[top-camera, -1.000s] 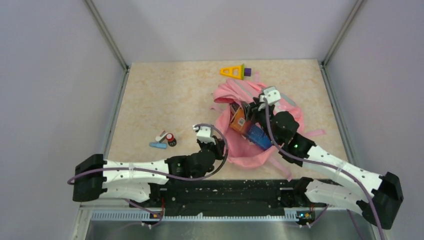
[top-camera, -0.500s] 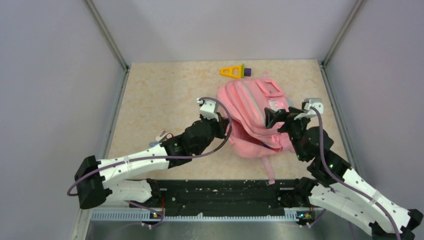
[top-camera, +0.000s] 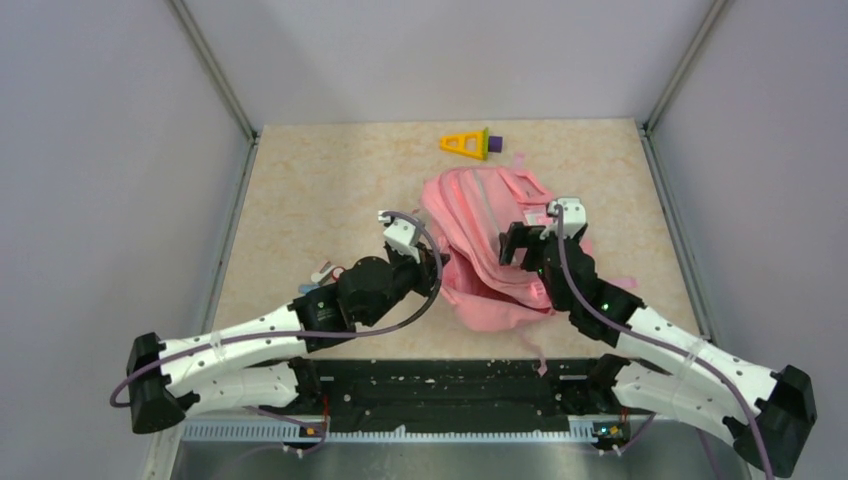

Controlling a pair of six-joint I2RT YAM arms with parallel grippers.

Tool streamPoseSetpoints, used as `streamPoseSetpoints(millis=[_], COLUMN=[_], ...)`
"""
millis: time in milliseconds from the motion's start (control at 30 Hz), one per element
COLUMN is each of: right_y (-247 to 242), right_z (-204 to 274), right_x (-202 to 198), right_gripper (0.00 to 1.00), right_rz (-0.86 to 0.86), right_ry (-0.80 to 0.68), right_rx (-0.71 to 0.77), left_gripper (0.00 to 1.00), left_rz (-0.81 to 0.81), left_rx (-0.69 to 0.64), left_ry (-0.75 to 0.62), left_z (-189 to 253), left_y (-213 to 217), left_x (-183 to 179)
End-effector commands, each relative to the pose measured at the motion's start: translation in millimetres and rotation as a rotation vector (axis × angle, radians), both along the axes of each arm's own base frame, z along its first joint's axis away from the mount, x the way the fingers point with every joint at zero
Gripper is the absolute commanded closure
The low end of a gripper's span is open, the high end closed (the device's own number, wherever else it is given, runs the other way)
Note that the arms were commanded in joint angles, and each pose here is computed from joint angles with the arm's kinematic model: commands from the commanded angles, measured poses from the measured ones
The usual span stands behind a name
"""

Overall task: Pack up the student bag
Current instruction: Adjust the student bag at the center of the board.

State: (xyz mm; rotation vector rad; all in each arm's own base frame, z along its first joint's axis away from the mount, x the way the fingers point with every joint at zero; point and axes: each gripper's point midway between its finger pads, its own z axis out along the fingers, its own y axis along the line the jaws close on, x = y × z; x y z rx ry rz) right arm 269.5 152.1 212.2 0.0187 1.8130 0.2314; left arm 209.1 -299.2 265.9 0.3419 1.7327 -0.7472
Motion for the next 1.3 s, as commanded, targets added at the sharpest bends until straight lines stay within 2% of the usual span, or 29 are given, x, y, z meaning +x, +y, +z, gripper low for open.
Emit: streamPoseSetpoints(millis=[0, 133, 267, 400, 567, 667, 867, 967, 1267], right_y=[0, -4, -24, -60, -121, -138, -113, -101, -83], right_z=[11, 2, -5, -7, -35, -62, -115, -134, -157], right_x=[13, 30, 29, 22, 7, -6, -32, -43, -67], right_gripper=[0.01, 0.01, 0.01, 0.01, 0.01, 0.01, 0.02, 0.06, 0.16], right_rz=[-0.044, -0.082, -0.173, -0.280, -0.506, -0.594, -0.573, -0.551, -0.497], right_ry=[-0.049, -0.013, 0.044, 0.063, 0.164, 0.264, 0.457, 0.517, 0.664], right_rx=[0.017, 0.034, 0.103, 0.158, 0.256, 0.317, 0.475, 0.542, 0.587], left_gripper=[1.00, 1.00, 1.00, 1.00, 1.00, 1.00, 1.00, 1.00, 1.00], left_rz=[-0.102, -0.081, 0.101, 0.137, 0.196, 0.221, 0.227, 0.220, 0.224], left_rx=[-0.352, -0.258, -0.149, -0.180, -0.176, -0.171, -0.159, -0.150, -0.120], left_ry=[-0.149, -0.095, -0.069, 0.014, -0.004, -0.021, -0.032, -0.031, -0.035], left_z=[112, 84, 51, 26, 23, 24, 25, 24, 26], left_y=[0, -7, 9, 22, 39, 50, 59, 59, 61], left_x=[-35, -31, 3, 29, 38, 40, 43, 44, 50])
